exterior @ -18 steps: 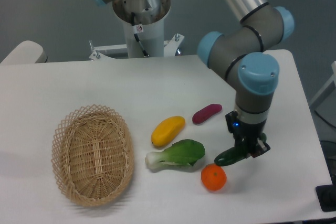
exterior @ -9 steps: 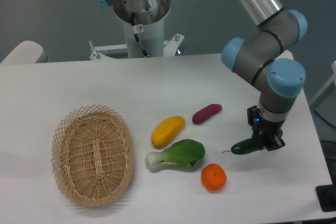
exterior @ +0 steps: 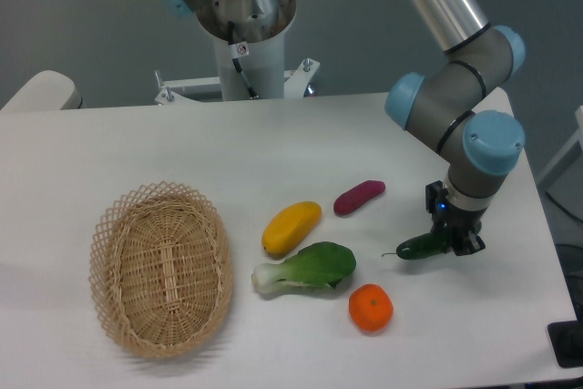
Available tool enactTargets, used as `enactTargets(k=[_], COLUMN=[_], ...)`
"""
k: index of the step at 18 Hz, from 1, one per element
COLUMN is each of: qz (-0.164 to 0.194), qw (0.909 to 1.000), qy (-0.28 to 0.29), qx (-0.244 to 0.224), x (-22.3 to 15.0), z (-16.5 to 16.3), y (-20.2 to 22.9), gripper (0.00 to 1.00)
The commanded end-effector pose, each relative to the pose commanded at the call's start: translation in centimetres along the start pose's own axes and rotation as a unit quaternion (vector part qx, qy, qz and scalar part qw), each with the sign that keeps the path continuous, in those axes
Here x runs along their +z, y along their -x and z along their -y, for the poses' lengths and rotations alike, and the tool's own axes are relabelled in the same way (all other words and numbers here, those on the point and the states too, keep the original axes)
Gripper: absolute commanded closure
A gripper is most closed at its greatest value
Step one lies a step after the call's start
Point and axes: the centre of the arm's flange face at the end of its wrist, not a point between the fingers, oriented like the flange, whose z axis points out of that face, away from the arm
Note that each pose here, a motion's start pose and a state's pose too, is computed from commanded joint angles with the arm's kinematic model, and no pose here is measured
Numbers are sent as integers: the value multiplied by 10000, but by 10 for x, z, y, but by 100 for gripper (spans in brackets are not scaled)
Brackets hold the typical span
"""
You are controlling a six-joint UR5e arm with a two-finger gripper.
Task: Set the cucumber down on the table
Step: 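Lower the cucumber onto the table beside the bok choy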
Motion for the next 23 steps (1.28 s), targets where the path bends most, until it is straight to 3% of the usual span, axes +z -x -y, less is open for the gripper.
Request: enactTargets(k=[4,23], qz=[-15,-83], qw=[9995,9991], qy=[-4,10], qx=[-324,-418], x=[1,5], z=[2,12], y=[-1,-7], gripper=[76,74])
